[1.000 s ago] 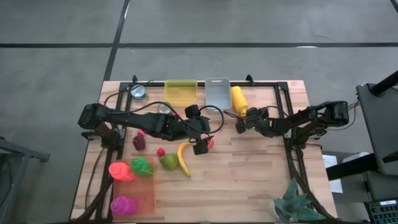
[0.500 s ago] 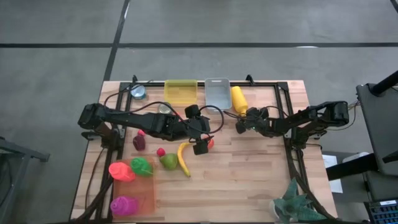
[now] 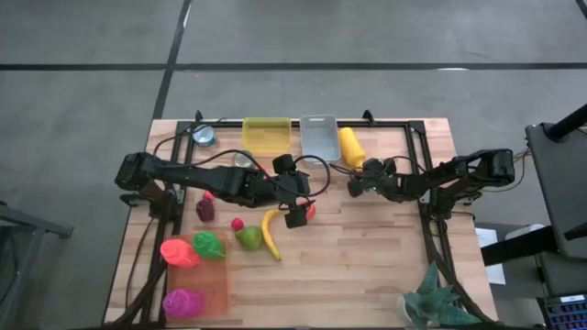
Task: Pick & Place Food Item
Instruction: Put the yellow tumbler into the orange bin
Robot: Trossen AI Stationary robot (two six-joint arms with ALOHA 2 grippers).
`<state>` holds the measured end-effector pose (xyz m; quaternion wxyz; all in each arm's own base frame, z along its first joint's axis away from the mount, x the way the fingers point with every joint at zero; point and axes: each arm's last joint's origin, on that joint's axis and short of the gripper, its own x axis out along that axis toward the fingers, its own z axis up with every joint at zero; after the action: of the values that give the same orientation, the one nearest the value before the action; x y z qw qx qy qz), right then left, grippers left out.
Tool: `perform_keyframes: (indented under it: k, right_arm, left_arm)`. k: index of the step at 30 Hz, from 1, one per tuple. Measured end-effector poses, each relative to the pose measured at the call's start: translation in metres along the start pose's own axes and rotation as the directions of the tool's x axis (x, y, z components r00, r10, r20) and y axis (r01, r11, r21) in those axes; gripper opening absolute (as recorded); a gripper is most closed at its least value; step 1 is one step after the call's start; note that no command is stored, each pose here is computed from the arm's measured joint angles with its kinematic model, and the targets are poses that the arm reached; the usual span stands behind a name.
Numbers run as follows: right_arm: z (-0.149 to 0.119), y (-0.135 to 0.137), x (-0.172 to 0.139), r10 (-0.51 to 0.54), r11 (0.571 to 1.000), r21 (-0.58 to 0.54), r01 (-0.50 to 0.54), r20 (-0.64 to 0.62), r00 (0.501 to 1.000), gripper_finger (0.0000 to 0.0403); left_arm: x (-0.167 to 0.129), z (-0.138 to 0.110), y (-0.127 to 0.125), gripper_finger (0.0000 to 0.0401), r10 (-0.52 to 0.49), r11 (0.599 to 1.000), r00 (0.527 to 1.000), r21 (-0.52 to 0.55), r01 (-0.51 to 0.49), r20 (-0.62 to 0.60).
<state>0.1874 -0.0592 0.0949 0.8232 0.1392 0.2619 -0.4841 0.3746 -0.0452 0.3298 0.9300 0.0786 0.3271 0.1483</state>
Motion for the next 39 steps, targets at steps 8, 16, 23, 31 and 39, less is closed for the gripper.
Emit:
perform_keyframes:
  k: [8, 16, 23, 31, 39]
  right_arm:
    - [0.002, 0.000, -0.002, 0.003, 0.999, 0.039, -0.004, 0.013, 1.000, 0.0222]
    - [0.022, -0.002, -0.016, 0.039, 0.992, 0.111, -0.052, 0.116, 0.992, 0.0223]
    - [0.047, -0.001, -0.051, 0.158, 0.980, 0.076, -0.186, 0.282, 0.946, 0.0223]
    - [0.059, 0.003, -0.103, 0.417, 0.890, -0.003, -0.456, 0.407, 0.812, 0.0223]
    - [0.046, 0.015, -0.132, 0.595, 0.784, -0.079, -0.616, 0.378, 0.709, 0.0224]
  left_arm:
    - [0.000, 0.000, 0.000, 0.0342, 0.000, 1.000, 1.000, 0.000, 0.000, 0.000]
    - [0.000, 0.000, 0.000, 0.0342, 0.000, 1.000, 1.000, 0.000, 0.000, 0.000]
    - [0.000, 0.000, 0.000, 0.0342, 0.000, 1.000, 1.000, 0.000, 0.000, 0.000]
    - [0.000, 0.000, 0.000, 0.0342, 0.000, 1.000, 1.000, 0.000, 0.000, 0.000]
    - [0.000, 0.000, 0.000, 0.0342, 0.000, 1.000, 1.000, 0.000, 0.000, 0.000]
